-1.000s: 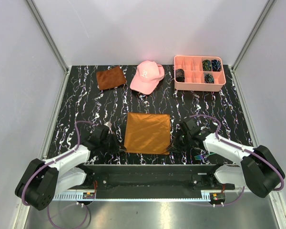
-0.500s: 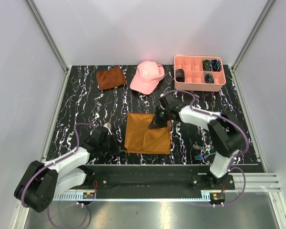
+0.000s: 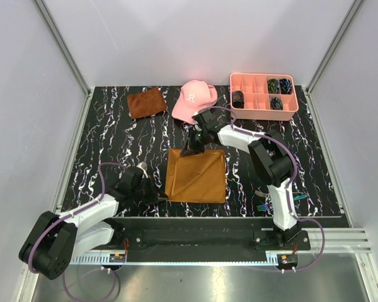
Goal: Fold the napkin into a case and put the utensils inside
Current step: Fold the top corner of the square-folded napkin at the center of the board.
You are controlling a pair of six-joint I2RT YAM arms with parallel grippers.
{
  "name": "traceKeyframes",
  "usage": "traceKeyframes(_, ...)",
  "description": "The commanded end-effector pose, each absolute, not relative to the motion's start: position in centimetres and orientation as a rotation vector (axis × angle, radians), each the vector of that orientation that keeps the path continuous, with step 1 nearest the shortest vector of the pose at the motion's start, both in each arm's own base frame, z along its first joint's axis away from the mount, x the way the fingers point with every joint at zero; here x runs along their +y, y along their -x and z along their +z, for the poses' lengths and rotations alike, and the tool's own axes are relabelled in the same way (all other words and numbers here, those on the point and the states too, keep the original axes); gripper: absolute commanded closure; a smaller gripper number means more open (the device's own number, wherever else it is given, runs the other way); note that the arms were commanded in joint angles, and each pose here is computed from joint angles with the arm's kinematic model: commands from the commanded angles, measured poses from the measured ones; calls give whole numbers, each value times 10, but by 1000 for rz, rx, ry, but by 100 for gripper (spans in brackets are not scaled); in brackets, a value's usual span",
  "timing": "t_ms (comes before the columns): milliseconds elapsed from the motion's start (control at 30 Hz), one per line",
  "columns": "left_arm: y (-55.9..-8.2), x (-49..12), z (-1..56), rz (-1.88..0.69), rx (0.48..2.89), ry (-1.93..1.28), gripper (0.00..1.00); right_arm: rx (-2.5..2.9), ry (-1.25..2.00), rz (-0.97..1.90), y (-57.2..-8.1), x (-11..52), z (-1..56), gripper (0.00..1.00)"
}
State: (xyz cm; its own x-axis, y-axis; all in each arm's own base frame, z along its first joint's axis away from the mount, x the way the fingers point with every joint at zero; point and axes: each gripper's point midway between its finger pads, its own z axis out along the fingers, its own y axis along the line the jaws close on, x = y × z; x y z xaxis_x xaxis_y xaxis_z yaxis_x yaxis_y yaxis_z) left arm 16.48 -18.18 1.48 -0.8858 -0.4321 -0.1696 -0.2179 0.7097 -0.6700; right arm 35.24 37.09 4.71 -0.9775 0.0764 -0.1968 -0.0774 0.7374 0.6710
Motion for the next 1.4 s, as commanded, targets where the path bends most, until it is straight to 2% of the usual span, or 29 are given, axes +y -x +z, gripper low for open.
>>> traceKeyframes(0, -140, -165, -14, -839, 2720, 542, 100, 2671, 82, 1146, -363, 386, 63, 100)
traceKeyframes(1367, -138, -164, -14, -847, 2718, 554, 100, 2663, 114, 1254, -385, 415, 51, 96)
